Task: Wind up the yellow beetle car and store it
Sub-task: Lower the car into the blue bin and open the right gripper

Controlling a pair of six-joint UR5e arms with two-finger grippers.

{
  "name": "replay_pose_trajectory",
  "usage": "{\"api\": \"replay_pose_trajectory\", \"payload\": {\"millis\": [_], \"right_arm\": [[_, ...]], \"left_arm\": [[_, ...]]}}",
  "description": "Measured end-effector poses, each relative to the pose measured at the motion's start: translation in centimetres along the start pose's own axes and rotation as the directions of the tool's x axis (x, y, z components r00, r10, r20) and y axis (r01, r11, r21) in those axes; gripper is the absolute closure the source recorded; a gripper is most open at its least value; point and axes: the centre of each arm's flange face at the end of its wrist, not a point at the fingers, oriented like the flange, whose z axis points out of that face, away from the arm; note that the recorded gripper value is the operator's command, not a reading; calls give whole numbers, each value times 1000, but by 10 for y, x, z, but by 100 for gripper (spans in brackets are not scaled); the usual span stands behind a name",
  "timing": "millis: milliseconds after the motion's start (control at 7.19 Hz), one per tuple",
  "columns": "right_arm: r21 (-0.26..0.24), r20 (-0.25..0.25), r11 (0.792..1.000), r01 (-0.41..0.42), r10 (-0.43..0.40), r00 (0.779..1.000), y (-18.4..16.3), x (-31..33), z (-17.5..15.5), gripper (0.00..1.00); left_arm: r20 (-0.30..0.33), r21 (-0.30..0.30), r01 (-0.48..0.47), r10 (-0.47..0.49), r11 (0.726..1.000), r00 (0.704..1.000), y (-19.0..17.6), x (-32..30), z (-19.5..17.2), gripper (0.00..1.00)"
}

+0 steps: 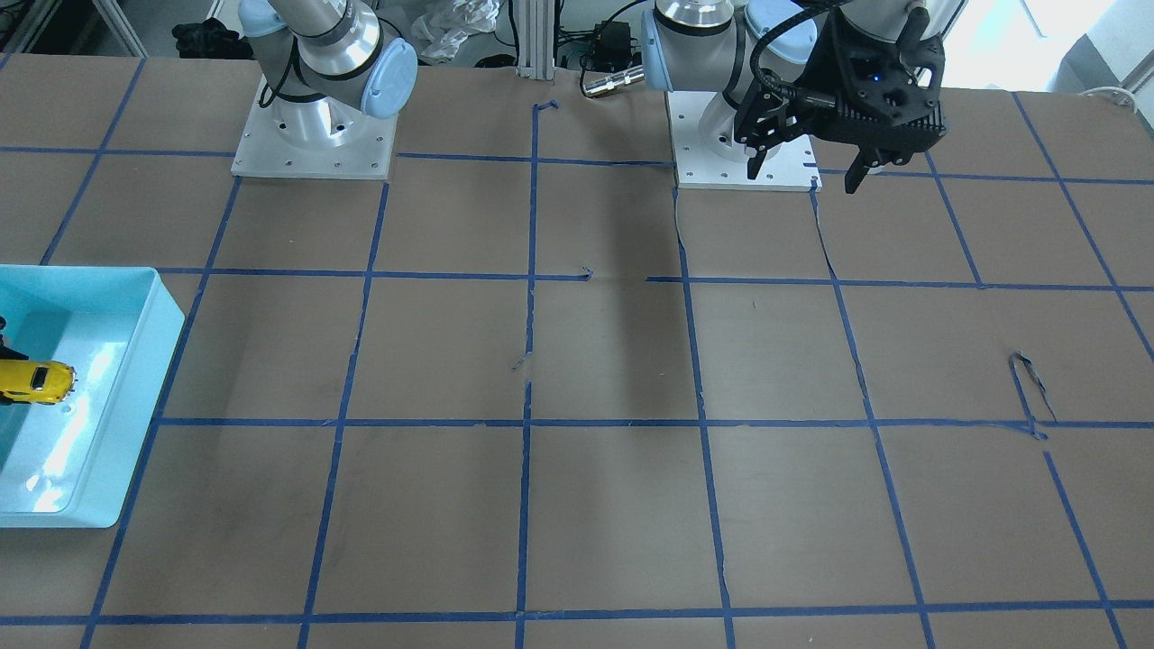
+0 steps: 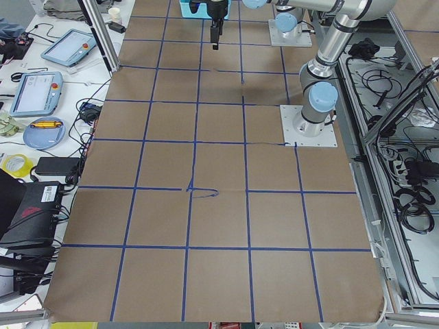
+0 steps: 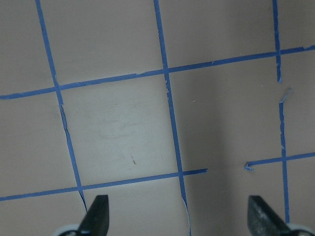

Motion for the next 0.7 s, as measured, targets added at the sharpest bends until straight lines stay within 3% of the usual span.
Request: {"api": "replay_pose_trajectory", "payload": {"millis": [556,695], "right_arm": [[-16,-19,999,35,-36,999,25,-18,78,100],[-16,-15,999,34,-34,999,26,-15,92,51]], "left_arm": [[1,0,0,0,1000,1000,1,0,0,0],[1,0,0,0,1000,1000,1,0,-1,0]]}}
